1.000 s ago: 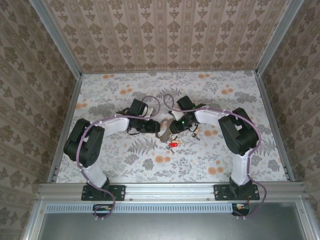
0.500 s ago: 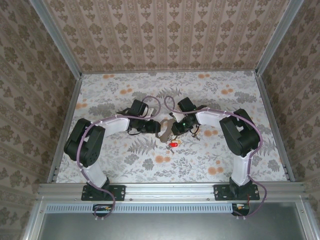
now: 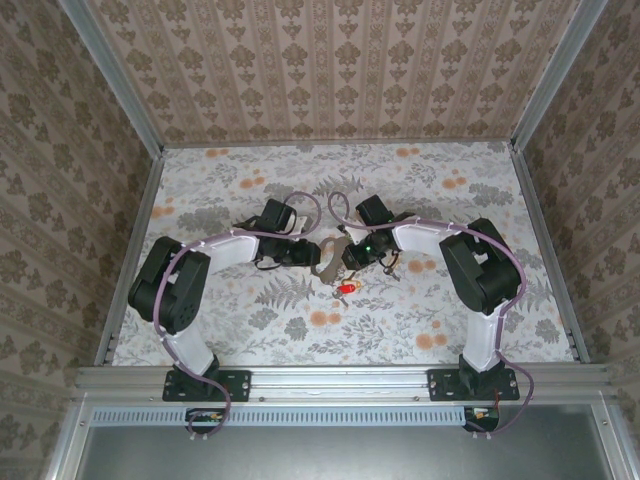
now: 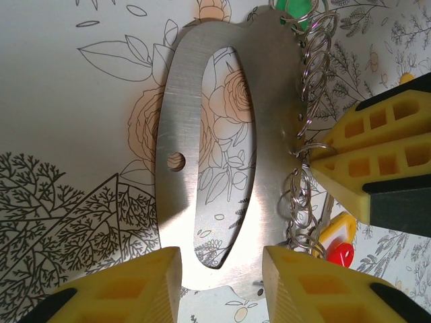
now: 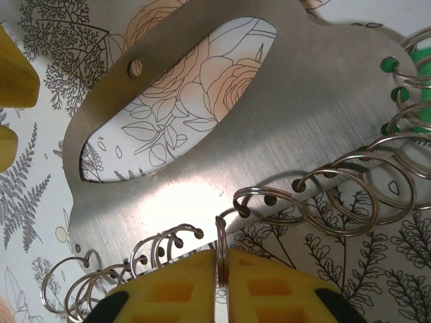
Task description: Put the keys on the keyring
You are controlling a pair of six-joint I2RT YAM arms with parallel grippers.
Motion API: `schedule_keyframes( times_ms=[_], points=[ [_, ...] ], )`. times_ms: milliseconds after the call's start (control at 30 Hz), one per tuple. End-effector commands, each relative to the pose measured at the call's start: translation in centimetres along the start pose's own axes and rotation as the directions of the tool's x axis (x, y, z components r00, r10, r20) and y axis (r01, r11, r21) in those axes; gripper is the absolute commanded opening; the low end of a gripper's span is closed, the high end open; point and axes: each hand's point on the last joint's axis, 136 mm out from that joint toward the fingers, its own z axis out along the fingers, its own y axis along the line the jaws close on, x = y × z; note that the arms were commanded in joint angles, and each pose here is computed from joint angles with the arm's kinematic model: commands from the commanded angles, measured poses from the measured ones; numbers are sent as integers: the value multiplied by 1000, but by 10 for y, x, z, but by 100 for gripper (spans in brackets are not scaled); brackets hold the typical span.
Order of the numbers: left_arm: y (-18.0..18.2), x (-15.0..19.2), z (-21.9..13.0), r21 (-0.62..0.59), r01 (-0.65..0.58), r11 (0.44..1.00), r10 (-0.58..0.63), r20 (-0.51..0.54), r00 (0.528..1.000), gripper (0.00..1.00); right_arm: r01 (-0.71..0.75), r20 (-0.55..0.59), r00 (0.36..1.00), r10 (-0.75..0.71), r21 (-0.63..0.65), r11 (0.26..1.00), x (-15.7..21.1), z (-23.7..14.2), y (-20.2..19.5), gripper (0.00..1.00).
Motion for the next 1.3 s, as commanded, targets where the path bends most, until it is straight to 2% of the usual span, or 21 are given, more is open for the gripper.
schedule_keyframes(
  times_ms=[0,200,400,467,633,767,833,900,1067,1167,1267],
  points=[
    [-2,10,1,14,15,1000,-15,-30,999,37,47,43,998,-46,-22,999,-8,-8,10,17],
    [-3,9,1,20,17,1000,-17,-28,999,36,45,54,998,-44,-24,999,-10,-7,10,17],
    [-4,9,-1,18,13,1000,-13,-26,1000,35,52,65,997,-50,-23,998,-12,-8,11,1],
    [-4,10,-3,15,10,1000,-10,-25,1000,35,59,76,996,-57,-25,998,-12,-12,12,0],
    [-9,5,-23,15,-38,999,38,11,999,35,160,190,971,-142,-85,983,-23,-39,39,0],
    [-29,-5,-63,76,-122,990,113,113,987,30,313,321,913,-253,-150,938,-37,-85,82,0],
    [-47,-10,-86,114,-193,975,169,187,968,30,381,377,877,-299,-163,910,-43,-106,101,0],
    [-76,-14,-117,171,-300,938,241,300,923,33,440,436,838,-328,-183,879,-49,-131,121,0],
    [-140,-5,-193,236,-556,797,373,533,760,34,561,574,739,-354,-231,795,-62,-187,165,0],
    [-163,7,-219,258,-642,722,419,575,703,34,621,642,682,-349,-257,741,-68,-220,189,0],
    [-175,14,-231,291,-679,674,444,575,687,33,666,689,640,-339,-279,692,-70,-244,206,0]
  ],
)
